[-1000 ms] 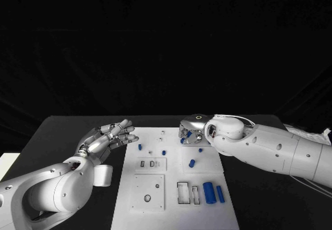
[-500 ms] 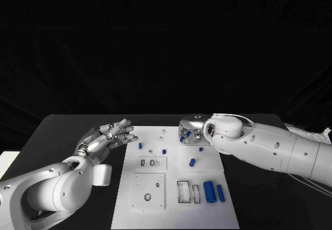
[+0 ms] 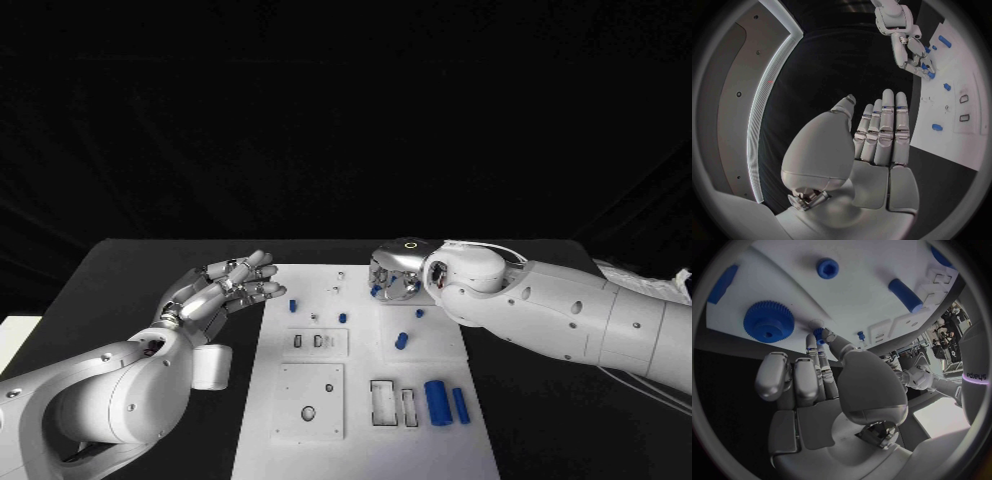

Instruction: Assemble the parts on the task board

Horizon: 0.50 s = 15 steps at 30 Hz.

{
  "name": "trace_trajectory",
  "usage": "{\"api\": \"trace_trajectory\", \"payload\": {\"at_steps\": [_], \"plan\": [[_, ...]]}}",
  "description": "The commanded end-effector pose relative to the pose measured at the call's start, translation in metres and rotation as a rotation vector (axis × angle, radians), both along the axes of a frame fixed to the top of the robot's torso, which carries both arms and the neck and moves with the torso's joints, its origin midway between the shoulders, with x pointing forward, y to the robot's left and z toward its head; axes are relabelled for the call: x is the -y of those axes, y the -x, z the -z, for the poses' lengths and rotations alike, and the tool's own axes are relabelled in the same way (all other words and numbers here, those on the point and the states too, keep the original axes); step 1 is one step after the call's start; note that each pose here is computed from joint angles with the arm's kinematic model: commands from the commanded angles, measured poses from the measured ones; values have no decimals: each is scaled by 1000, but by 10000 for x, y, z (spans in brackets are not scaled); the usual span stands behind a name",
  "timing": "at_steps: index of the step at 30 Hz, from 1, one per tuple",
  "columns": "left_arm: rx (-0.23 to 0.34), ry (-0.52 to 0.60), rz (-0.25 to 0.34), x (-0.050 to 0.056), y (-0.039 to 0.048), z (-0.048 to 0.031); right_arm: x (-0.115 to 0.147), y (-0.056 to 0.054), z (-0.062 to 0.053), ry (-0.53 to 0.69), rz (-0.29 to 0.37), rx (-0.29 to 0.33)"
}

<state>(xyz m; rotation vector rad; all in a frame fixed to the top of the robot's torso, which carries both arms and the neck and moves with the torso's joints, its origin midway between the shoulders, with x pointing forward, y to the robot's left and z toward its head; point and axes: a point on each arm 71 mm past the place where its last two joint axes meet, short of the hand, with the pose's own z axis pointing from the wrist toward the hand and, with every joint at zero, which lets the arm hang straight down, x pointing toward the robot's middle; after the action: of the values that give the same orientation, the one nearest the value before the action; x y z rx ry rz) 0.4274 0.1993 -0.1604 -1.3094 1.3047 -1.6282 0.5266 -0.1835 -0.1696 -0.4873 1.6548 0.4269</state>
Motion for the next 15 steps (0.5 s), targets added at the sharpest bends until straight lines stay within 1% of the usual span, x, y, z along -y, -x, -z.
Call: {"api": "trace_trajectory", "payload": {"at_steps": [1,5,9,15], "plan": [[7,11,14,12,-2,-13,-49,13,-106,-76,-24,87],[7,12,15,16,-4,-13,-92,-6,-170,-107,-20,142],[8,15,20,33,1,-15,-152,-58,-214,-117,-11,186],[8,18,25,48,10,-20,-256,-123,-229,-125,-10,215]]}}
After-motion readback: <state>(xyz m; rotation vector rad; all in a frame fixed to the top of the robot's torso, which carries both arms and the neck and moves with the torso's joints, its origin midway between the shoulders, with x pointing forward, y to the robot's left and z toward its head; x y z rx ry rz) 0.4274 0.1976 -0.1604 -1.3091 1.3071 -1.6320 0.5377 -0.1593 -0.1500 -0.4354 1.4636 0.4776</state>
